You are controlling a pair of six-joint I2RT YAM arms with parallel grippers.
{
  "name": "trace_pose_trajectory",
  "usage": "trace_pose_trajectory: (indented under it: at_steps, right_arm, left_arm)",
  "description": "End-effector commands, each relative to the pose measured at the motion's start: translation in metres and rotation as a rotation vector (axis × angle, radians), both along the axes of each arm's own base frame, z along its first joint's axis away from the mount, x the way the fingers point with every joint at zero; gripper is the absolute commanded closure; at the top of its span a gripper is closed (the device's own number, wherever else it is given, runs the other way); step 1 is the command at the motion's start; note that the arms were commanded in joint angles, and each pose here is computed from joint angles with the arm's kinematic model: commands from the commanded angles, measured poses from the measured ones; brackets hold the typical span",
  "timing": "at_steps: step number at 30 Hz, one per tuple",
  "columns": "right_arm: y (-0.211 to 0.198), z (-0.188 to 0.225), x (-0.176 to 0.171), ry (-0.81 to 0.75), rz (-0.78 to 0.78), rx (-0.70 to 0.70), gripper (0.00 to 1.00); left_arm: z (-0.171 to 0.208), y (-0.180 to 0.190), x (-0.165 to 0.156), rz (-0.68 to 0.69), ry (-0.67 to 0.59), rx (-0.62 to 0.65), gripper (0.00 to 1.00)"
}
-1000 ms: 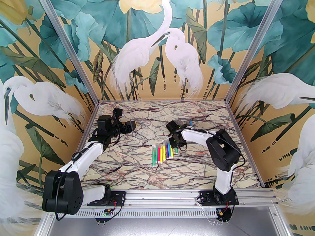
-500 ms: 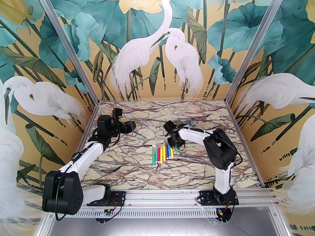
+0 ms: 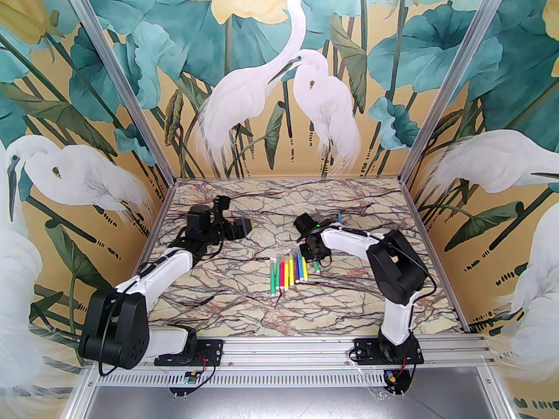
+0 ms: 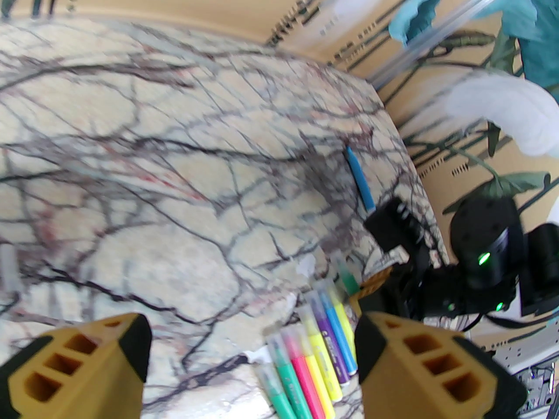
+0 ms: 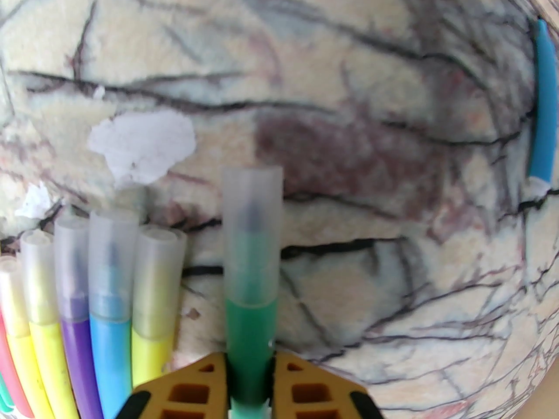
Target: Open the pen caps
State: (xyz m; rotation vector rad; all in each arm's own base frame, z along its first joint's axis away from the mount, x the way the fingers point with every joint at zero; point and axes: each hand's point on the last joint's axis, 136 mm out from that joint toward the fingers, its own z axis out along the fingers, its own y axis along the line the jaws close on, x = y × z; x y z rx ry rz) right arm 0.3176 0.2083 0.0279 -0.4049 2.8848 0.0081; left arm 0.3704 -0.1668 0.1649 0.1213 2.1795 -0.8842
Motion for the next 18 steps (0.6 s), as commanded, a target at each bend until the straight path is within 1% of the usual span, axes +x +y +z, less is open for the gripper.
trace_pose_trajectory:
  at_steps: [1,11,18]
  right_arm:
    - [0.007,0.022,0.001,-0.044,0.037,0.076,0.88]
    - [0.033,0.057,-0.003,-0.142,0.158,0.282,0.89]
    - [0.049,0.08,-0.011,-0.203,0.237,0.416,0.89]
  left_arm:
    - [0.013,-0.02,0.012,-0.014,-0.022,-0.037,0.2]
    - [0.006,-0.074,0.011,-0.141,0.038,-0.103,0.23]
    - [0.008,-0.099,0.006,-0.223,0.063,-0.183,0.26]
